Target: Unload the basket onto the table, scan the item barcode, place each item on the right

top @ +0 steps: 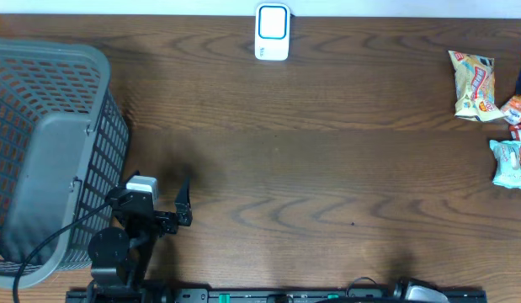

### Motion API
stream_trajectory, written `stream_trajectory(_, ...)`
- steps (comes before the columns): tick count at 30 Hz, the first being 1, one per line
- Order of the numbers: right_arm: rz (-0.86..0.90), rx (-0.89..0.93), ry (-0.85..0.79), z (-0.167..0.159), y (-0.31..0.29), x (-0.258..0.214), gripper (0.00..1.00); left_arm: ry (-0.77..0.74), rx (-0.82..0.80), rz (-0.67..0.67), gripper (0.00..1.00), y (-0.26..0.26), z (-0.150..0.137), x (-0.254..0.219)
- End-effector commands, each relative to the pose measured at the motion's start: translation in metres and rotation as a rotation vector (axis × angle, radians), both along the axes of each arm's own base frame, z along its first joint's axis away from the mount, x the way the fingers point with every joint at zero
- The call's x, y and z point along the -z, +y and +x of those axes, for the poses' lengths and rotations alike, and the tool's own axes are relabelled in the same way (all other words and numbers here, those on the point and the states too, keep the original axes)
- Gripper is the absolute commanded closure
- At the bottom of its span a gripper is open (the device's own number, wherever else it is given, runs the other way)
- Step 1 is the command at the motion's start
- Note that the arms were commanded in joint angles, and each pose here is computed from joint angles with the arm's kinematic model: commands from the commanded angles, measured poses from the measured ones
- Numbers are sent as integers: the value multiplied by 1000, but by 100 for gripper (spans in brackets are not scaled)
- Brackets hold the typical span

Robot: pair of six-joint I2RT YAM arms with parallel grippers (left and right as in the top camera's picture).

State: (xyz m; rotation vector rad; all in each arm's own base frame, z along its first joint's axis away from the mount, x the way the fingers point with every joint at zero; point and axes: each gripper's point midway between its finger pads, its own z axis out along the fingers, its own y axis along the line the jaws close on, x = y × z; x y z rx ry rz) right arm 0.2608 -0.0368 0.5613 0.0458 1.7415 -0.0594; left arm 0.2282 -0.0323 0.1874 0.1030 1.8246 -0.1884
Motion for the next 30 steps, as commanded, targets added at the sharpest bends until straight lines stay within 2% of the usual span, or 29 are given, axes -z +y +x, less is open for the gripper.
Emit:
stream_trajectory(1,0,19,20,-34,6,6,1,-3,-6,15,1,2,0,1)
stream_trajectory(8,10,2,64,-69,18,24,1,-3,-6,15,1,2,0,1)
stream_trajectory(16,-10,-31,-21,-77,27,58,1,-3,-6,15,1,2,0,1)
stream_trajectory(23,-64,-166,-280,-61,50,155,1,-3,-6,15,1,2,0,1)
stream_trajectory(30,-83,-167,-375,-44,48,230,1,-3,-6,15,1,2,0,1)
